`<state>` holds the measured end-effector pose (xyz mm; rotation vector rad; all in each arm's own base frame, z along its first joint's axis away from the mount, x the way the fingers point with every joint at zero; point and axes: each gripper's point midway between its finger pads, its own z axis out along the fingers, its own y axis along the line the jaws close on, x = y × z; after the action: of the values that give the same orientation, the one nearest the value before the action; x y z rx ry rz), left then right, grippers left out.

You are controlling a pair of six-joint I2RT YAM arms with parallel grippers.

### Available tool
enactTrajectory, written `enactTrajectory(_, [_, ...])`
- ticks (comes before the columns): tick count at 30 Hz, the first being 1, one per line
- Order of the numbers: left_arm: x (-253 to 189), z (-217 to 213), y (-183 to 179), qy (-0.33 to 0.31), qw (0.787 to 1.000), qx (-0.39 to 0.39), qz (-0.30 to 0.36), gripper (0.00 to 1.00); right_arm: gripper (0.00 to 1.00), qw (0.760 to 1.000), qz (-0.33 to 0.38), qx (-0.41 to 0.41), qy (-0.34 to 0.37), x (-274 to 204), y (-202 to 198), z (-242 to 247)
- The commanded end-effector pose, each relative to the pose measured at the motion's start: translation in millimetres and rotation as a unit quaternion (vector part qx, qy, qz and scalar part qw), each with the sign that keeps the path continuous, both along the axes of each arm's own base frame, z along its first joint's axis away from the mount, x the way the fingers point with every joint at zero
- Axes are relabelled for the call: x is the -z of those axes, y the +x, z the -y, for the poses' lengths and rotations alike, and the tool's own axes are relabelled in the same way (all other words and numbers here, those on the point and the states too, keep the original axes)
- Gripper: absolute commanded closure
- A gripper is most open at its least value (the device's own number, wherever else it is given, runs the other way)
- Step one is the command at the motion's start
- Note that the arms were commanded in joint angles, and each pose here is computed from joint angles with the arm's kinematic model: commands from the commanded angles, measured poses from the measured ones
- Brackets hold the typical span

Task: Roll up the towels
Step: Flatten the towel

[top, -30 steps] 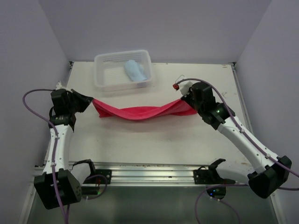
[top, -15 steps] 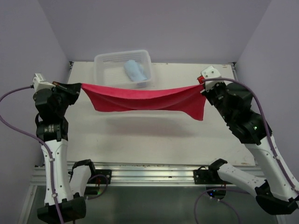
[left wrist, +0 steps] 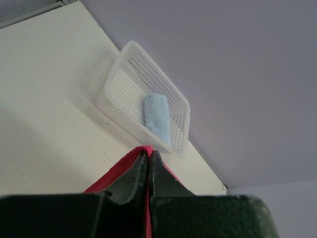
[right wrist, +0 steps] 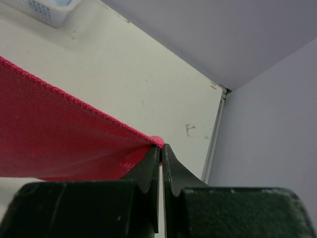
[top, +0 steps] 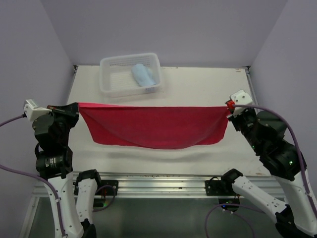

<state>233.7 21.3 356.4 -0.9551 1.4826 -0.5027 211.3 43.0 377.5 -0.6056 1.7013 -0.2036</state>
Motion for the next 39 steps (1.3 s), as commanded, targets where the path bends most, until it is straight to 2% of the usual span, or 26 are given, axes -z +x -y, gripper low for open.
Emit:
enactTrajectory(1, [31,-11,5,-0.009,0.999,-0.029,-0.037,1.0,1.0,0.997,-0.055,0.044,-0.045,39,14,8])
enactTrajectory(8, [91,-19,39,-0.016,0.997,-0.027,-0.072,1.0,1.0,0.991,-0.096,0.067,-0.061,105,77,-22])
enactTrajectory(13, [138,-25,81,-0.023,0.996,-0.017,-0.089,1.0,1.0,0.989,-0.117,0.087,-0.012,134,133,-19])
enactTrajectory(21, [174,-24,150,-0.042,0.992,0.034,-0.117,1.0,1.0,0.98,-0.162,0.083,-0.079,181,202,-31])
enactTrajectory(25, [185,-27,168,-0.036,0.99,0.04,-0.128,1.0,1.0,0.974,-0.171,0.085,-0.123,195,216,-25])
enactTrajectory(29, [191,-22,169,-0.043,0.989,0.053,-0.129,1.0,1.0,0.966,-0.183,0.096,-0.155,207,217,-11])
enactTrajectory(34, [209,-12,155,-0.053,0.986,0.062,-0.145,1.0,1.0,0.959,-0.186,0.1,-0.188,211,205,3])
enactTrajectory(39, [214,-7,137,-0.057,0.985,0.064,-0.147,1.0,1.0,0.963,-0.177,0.098,-0.177,208,195,7])
